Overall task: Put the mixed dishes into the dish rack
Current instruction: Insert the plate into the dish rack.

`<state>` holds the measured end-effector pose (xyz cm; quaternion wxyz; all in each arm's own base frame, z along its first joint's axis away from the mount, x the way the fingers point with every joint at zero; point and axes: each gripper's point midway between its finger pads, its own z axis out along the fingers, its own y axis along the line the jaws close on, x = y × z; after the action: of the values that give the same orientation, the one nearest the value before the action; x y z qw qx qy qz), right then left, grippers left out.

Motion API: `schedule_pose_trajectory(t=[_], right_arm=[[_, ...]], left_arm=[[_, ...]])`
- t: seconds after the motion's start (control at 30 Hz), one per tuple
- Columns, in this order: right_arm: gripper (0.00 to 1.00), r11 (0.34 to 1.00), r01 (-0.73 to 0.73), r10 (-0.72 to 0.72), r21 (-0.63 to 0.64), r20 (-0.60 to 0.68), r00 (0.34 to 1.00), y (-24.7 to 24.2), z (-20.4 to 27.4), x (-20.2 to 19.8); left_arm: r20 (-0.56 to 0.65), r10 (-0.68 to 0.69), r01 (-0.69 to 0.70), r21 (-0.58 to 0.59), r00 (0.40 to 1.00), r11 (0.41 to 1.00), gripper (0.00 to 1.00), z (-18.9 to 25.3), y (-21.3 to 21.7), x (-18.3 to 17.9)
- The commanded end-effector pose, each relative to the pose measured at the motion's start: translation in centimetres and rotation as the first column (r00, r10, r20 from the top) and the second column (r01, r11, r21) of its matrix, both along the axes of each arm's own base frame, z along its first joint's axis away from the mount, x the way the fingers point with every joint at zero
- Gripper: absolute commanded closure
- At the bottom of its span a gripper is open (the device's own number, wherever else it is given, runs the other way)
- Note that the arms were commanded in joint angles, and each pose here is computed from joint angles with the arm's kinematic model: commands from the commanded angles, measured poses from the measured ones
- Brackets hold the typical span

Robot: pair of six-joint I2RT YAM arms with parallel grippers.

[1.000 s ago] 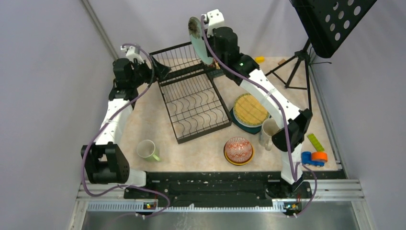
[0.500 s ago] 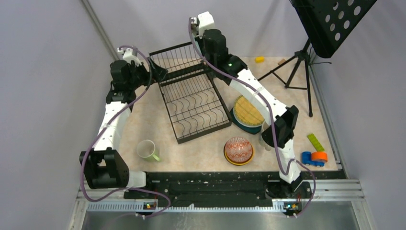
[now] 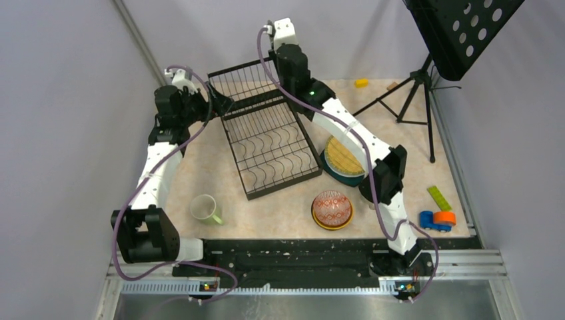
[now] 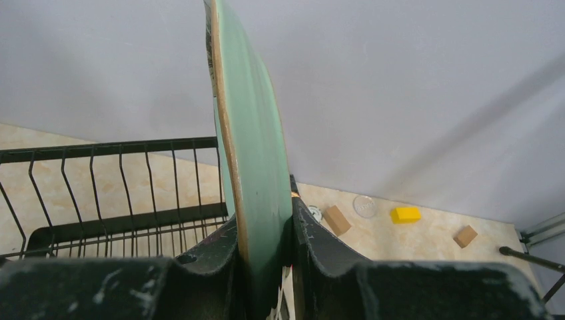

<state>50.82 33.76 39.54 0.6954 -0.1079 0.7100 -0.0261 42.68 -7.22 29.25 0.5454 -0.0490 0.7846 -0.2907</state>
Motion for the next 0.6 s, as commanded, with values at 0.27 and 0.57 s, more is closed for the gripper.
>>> schedule_pose_trajectory(t=[0.27,0.57], right_arm=[[1.00,0.983,0.053,-0.076,0.178,0.125,0.989,0.4,4.6,-0.7],[1.00,0.981,0.043,-0.082,0.191,0.199,0.977,0.0,8.4,-2.2]], left_arm=[[0.062,-0.031,0.032,-0.009,0.998,0.999,0.17,2.0,-0.4,-0.6],[0.062,-0.031,0.031,-0.006,0.998,1.000,0.17,2.1,-0.4,-0.6]])
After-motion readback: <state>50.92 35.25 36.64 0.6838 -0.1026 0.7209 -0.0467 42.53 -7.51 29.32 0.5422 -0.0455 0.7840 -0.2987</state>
